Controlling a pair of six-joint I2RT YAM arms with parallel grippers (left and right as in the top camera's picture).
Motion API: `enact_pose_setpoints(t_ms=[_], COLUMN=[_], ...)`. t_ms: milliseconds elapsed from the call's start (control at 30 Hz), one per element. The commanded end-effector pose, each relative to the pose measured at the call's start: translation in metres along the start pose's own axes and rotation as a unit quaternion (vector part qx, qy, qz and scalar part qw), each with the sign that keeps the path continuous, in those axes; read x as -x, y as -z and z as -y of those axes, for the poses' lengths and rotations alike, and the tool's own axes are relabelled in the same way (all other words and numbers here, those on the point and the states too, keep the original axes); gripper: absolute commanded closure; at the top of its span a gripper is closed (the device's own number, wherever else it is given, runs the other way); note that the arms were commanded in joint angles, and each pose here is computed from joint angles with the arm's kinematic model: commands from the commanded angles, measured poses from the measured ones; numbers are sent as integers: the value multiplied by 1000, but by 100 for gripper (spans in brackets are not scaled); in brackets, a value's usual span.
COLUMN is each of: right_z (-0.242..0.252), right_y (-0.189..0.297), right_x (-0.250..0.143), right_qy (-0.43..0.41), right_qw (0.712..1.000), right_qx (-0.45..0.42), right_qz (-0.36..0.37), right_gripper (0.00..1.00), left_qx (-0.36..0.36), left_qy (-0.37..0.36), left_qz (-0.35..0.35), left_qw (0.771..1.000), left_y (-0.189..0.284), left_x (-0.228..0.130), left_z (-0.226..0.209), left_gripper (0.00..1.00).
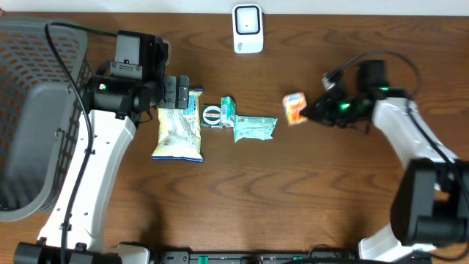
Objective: Scan the item barcode
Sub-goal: 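Lift the orange Kleenex pack with the right gripper and pull it right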
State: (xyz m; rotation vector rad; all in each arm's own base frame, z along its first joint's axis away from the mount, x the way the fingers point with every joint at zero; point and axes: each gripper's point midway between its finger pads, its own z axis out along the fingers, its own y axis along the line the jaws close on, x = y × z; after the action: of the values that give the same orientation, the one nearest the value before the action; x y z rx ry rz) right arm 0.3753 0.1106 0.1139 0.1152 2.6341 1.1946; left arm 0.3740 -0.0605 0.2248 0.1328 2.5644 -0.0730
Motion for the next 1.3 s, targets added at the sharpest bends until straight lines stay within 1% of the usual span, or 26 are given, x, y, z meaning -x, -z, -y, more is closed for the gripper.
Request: enact_pose_setpoints(t_ms=[0, 100, 300, 433, 600, 700, 900, 1033, 1133, 1267], right_z=[-52, -70, -102, -103, -104, -109, -127, -138, -126, -103], right_y=[30, 46, 70, 71, 72, 76, 92, 100, 86, 51], right_x=[7, 9, 7, 7, 7, 6, 0, -2, 6, 13], right_qy=[30, 48, 85, 61, 6, -3, 27, 66, 65, 53], right_qw=[986, 970, 935, 937, 939, 939, 938, 938, 957, 984], right_qx=[163, 236, 345, 345, 344, 344, 345, 341, 281, 163], right_qz=[10, 14, 9, 0, -20, -24, -12, 4, 26, 47], right_gripper=[99, 99, 99, 99, 99, 99, 99, 99, 99, 99], left_qx=[4, 4, 4, 4, 4, 4, 4, 4, 4, 4], left_qy=[-7, -7, -7, -7, -7, -7, -7, -7, -7, -7], left_qz=[4, 4, 4, 4, 4, 4, 4, 4, 4, 4], left_qw=[1000, 1000, 1000, 1000, 1000, 1000, 1000, 1000, 1000, 1000], left_y=[2, 2, 2, 2, 2, 2, 2, 2, 2, 2], left_x=[3, 3, 3, 3, 3, 3, 3, 3, 3, 3], left_z=[-3, -3, -3, -3, -3, -3, -3, -3, -3, -3], left_gripper=[2, 2, 3, 2, 2, 2, 2, 2, 2, 2])
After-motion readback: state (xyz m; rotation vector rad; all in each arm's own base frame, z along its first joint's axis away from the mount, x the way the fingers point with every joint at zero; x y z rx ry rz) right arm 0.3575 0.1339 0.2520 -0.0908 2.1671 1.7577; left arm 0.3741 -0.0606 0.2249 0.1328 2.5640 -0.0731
